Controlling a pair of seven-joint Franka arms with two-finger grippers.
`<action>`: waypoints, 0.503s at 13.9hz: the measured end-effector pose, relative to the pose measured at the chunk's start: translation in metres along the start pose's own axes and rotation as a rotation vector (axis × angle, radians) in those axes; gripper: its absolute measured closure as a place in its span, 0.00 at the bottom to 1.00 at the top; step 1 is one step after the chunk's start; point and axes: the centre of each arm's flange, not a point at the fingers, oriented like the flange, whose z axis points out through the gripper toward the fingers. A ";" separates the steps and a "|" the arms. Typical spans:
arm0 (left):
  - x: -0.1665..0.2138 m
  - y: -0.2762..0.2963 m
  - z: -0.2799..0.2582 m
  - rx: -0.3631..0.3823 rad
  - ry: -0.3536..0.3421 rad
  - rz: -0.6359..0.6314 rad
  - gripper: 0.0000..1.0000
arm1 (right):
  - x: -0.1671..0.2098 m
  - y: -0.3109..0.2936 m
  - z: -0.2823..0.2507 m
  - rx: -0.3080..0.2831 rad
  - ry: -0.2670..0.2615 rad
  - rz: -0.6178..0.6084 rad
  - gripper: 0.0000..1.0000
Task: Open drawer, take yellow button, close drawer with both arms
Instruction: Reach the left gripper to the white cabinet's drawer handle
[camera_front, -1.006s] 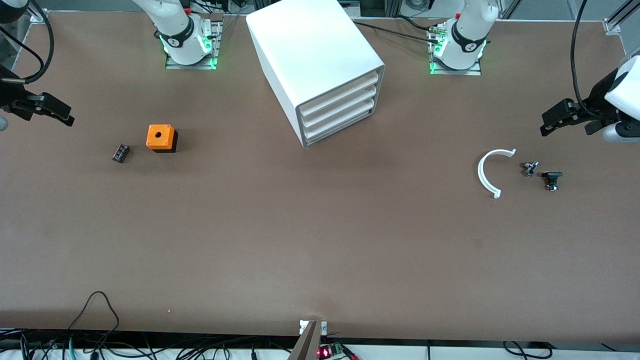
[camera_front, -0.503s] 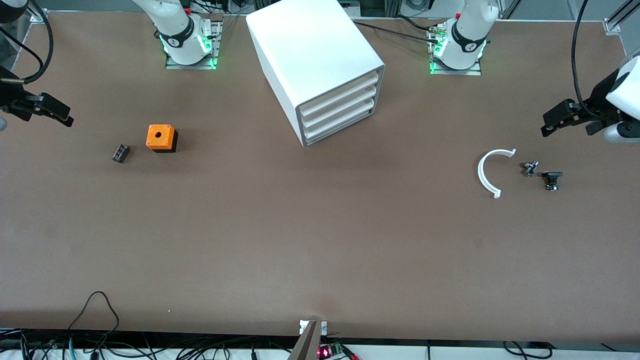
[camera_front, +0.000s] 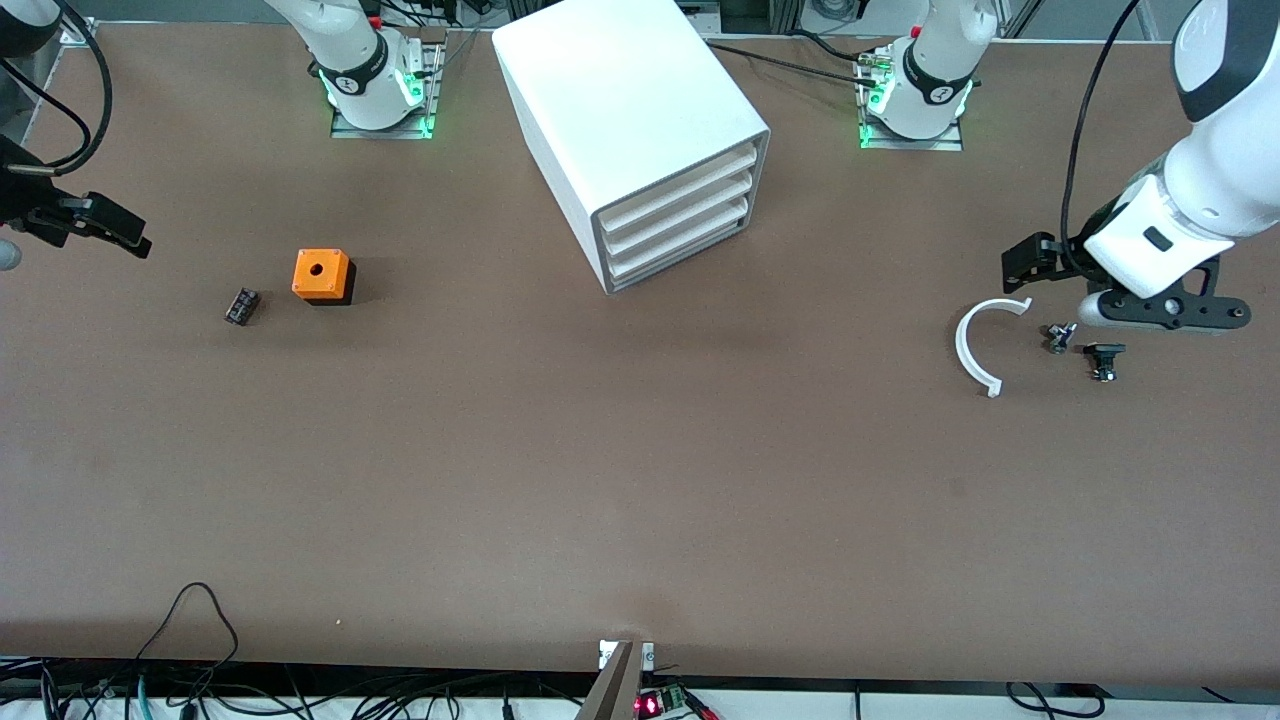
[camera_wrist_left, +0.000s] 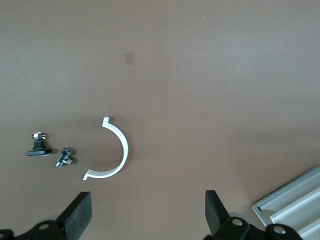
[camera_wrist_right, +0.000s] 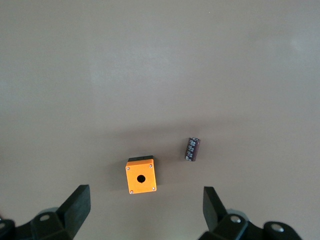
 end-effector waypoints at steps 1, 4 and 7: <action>-0.001 0.007 0.006 -0.033 -0.025 0.015 0.00 | 0.000 0.000 0.000 0.000 -0.001 0.000 0.00; 0.006 0.031 0.056 -0.288 -0.183 0.052 0.00 | 0.000 0.000 0.000 0.000 0.001 0.000 0.00; 0.015 0.055 0.128 -0.534 -0.338 0.016 0.00 | 0.002 0.000 0.002 0.000 -0.004 -0.001 0.00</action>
